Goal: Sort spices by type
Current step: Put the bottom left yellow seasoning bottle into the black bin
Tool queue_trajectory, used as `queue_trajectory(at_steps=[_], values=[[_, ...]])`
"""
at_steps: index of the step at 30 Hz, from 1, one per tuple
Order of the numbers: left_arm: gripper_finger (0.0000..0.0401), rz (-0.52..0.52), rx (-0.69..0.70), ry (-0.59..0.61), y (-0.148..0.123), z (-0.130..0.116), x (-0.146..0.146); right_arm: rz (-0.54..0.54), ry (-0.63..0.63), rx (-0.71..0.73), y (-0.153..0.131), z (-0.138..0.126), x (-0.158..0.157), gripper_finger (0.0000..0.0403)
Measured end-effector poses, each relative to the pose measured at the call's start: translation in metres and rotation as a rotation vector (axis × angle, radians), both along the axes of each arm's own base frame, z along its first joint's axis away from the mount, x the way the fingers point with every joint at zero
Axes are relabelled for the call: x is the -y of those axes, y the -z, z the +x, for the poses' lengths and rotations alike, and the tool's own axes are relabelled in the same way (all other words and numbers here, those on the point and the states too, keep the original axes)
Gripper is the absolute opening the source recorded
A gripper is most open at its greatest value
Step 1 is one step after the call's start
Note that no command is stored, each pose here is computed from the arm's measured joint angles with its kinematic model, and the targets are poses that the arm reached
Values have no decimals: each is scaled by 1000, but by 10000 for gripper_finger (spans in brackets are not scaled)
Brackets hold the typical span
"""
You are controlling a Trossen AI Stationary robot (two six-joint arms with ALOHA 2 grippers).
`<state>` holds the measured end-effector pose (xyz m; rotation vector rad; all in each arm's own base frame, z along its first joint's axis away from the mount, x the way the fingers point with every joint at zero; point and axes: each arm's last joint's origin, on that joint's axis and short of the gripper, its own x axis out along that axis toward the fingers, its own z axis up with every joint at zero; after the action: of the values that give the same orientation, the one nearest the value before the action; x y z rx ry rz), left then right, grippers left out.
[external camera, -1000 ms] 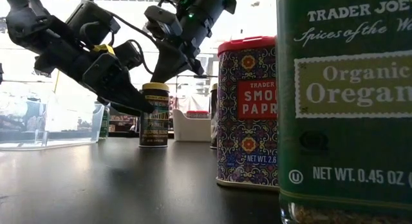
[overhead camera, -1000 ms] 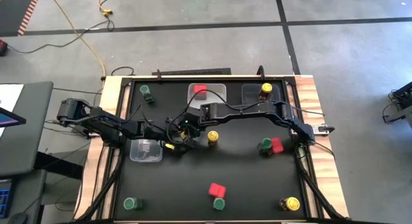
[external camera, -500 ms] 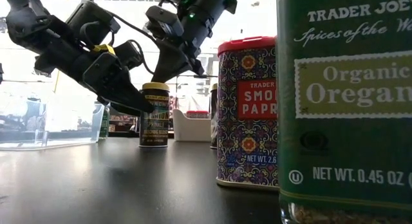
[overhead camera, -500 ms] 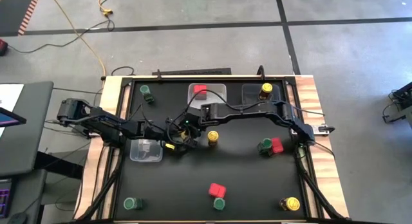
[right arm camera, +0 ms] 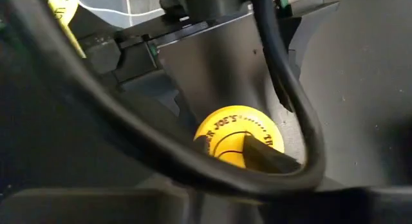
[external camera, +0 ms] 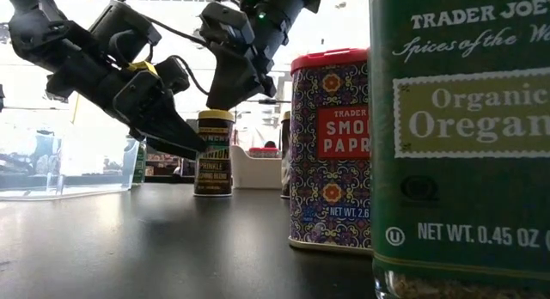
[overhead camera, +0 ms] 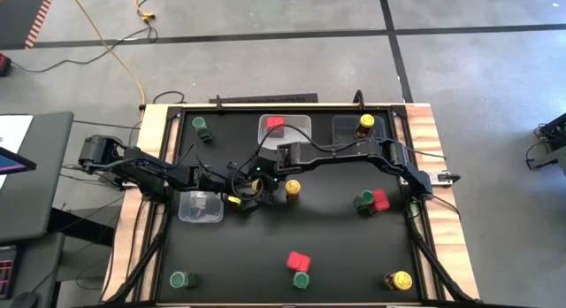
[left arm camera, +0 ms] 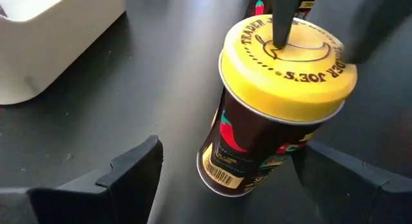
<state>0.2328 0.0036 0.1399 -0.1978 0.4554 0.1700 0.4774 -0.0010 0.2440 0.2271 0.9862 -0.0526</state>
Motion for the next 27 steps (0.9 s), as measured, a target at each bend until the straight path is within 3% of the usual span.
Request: queue_trajectory(at_steps=[6,10,27], values=[[330,-3,0,0,0,0,0,-1,-3,4,-1,0,0,244],[330,-10,1,1,0,0,0,-2,0,-14,-5,-4,1,281],[330,-35,92,-19,-17,-4,0,-45,-38,107,-80,-42,4,296]])
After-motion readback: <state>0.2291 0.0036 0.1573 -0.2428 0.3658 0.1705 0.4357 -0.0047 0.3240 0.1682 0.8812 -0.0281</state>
